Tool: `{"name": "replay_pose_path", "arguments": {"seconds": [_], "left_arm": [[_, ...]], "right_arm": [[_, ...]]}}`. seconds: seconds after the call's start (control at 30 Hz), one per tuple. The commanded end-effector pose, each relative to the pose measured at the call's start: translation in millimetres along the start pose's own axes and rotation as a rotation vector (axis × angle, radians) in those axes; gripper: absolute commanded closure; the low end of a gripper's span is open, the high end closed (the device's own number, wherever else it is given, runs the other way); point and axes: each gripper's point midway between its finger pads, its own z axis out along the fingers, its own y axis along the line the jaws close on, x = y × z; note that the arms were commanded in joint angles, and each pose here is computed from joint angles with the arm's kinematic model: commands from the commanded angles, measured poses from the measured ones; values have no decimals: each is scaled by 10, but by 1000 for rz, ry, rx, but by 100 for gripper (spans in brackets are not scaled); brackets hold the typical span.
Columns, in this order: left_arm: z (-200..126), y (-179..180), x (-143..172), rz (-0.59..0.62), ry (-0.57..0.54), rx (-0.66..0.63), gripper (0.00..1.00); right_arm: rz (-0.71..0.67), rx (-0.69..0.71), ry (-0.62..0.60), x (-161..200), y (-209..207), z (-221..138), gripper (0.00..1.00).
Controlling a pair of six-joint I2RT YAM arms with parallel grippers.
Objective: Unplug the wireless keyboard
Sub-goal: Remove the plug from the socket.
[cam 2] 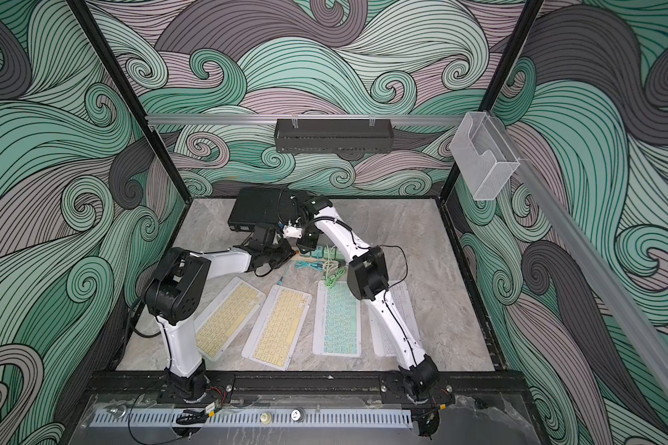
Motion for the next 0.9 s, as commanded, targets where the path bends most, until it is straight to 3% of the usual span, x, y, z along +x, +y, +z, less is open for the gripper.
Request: {"name": "replay_pose_path", "arguments": {"seconds": [0.0,0.33,0.87], "left_arm": [[103,-122,-141,-45,-27,52,96],[301,151,-11,-157,-11,58,100],[317,585,263,-302,-4,58,100]], "right_arm": [[-25,-60,-52,-144,157,25,100],[-20,-80,-74,-187,194,23,100],[36,-95,-152,-288,158,-122,100]]}}
